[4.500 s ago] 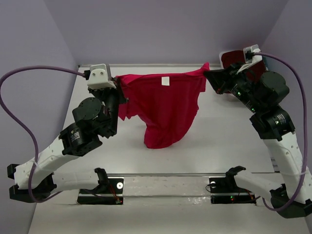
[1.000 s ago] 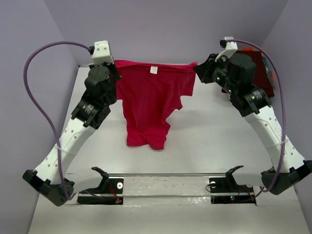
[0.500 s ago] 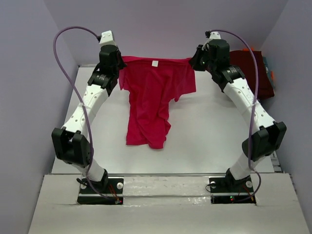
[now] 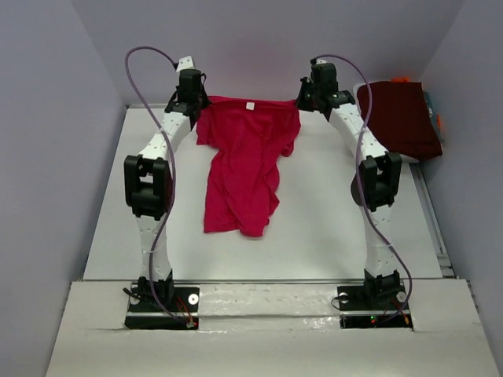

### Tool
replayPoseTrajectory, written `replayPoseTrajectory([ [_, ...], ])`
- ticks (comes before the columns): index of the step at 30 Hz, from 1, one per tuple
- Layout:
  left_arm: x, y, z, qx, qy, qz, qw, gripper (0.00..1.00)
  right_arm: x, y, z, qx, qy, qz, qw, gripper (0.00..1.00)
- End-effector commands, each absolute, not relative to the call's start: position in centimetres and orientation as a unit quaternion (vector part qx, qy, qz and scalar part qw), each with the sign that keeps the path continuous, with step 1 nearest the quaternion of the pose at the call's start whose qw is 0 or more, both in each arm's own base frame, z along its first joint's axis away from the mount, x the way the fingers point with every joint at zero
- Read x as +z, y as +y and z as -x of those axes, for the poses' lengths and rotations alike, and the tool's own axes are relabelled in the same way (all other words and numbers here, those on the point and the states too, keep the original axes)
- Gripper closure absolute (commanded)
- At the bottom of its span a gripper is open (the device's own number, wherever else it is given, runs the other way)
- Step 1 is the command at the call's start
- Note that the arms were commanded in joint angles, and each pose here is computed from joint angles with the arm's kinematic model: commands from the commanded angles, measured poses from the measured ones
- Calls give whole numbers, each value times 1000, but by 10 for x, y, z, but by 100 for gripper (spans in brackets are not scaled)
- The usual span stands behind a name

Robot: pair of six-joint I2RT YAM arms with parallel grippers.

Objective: Fold and stack the t-shirts
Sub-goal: Flatten out the tshirt

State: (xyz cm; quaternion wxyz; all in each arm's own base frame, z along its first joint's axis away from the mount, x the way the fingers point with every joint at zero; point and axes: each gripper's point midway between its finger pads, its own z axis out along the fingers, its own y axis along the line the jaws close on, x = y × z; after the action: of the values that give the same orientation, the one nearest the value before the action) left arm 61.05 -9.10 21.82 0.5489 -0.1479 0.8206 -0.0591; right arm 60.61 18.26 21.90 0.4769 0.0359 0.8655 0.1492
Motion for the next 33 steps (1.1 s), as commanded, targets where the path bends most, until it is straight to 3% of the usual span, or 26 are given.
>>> replayPoseTrajectory([
  [1,272,-16,-643,7,765,212,609,94,221,112,-632,81,859,-93,497,93],
  [8,249,-13,-667,5,770,221,598,93,202,95,-652,86,857,-105,497,93],
  [9,249,-10,-668,11,768,226,600,68,205,96,-655,89,854,-102,502,93],
  [10,249,-10,-669,10,766,227,601,59,206,96,-655,90,853,-101,504,93],
  [11,247,-11,-670,9,767,227,600,39,209,97,-656,92,851,-98,507,93],
  [12,247,-10,-670,8,765,229,602,27,211,98,-657,95,849,-96,511,93],
  [14,249,-10,-669,6,764,234,602,5,217,99,-657,99,846,-93,516,80],
  [16,257,-10,-666,5,760,237,605,1,222,100,-656,101,844,-90,518,69],
  [19,280,-15,-655,-5,753,236,615,1,228,100,-651,102,845,-85,518,30],
  [23,303,-49,-632,-17,762,207,613,1,235,105,-643,112,848,-71,514,6],
  [28,295,-101,-585,-54,793,183,578,1,237,106,-635,118,852,-76,504,5],
  [33,271,-162,-518,-99,823,184,528,3,218,128,-628,155,863,-58,477,19],
])
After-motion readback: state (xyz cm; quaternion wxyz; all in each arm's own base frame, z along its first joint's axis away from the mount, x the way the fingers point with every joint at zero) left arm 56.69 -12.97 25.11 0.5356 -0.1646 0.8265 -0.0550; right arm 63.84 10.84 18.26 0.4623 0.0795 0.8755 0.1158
